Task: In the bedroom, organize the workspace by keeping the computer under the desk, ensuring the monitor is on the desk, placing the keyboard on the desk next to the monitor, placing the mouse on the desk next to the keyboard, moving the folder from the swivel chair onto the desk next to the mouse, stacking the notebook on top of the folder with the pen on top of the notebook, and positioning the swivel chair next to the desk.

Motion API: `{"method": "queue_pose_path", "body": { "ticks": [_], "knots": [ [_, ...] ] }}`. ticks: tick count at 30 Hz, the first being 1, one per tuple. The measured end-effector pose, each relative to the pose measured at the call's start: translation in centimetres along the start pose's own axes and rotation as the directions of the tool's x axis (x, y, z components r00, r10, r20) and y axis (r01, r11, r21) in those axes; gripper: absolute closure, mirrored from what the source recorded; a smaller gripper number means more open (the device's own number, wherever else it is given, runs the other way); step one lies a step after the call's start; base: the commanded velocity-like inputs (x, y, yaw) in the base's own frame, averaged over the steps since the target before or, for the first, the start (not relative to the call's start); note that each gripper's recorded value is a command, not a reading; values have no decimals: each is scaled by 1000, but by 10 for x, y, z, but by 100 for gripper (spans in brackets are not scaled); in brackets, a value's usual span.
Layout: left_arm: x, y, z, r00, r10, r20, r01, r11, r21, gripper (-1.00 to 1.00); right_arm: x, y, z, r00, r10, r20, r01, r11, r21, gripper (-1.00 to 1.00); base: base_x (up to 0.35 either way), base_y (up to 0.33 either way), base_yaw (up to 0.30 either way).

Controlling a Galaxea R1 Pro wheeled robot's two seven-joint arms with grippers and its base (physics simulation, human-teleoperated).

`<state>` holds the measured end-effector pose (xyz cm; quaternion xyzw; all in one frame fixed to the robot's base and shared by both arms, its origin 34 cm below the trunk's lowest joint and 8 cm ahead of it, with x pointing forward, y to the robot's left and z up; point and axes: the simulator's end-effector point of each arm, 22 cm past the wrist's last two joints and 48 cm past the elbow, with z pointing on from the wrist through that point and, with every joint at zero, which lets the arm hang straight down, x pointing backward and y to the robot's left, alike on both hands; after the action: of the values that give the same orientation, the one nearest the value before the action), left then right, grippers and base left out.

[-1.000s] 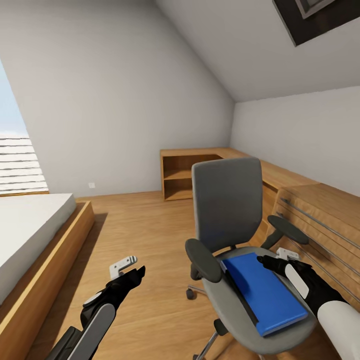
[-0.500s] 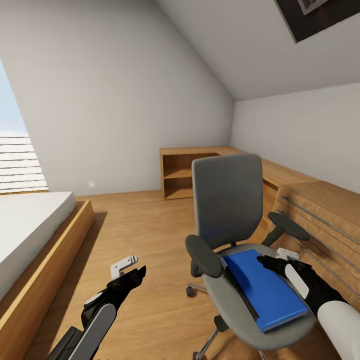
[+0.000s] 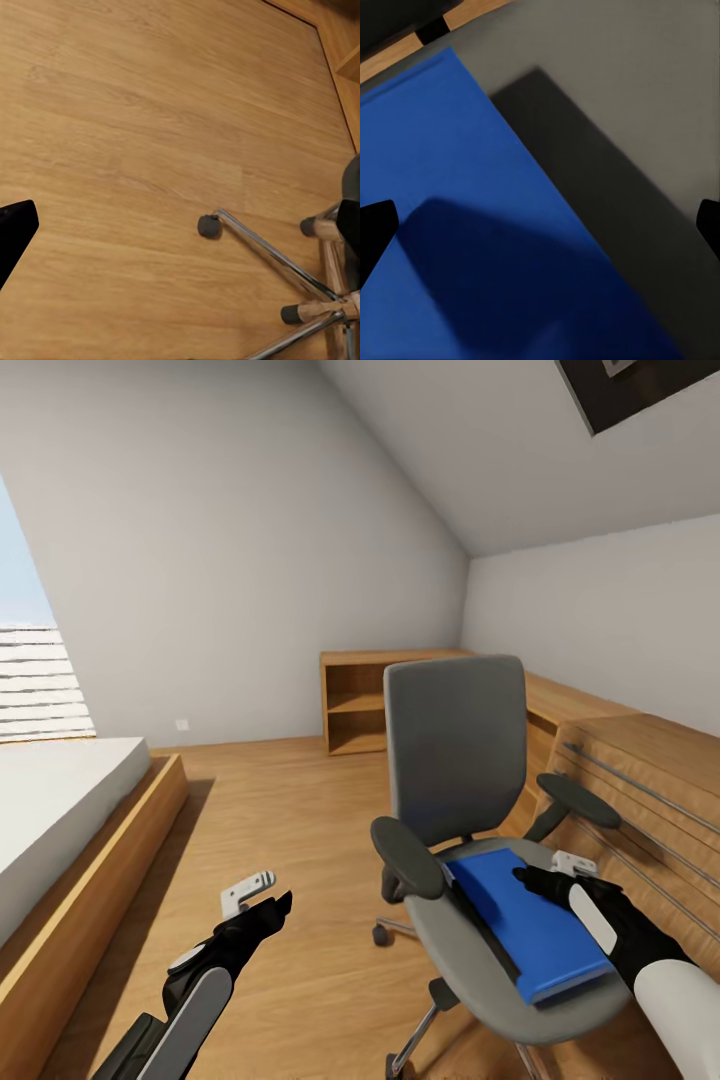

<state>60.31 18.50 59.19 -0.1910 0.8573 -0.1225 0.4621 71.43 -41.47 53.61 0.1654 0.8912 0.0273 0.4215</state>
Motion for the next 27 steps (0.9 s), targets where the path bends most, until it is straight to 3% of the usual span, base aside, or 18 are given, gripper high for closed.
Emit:
{"method": "queue_pose_path", "body": {
  "ticks": [27],
  "knots": [
    [6,4,2,1000,2,-1,-2,1000,-1,-100,0,3,2,1000,-7,14,7,1000,-7,-100,0,0,0]
  ]
}}
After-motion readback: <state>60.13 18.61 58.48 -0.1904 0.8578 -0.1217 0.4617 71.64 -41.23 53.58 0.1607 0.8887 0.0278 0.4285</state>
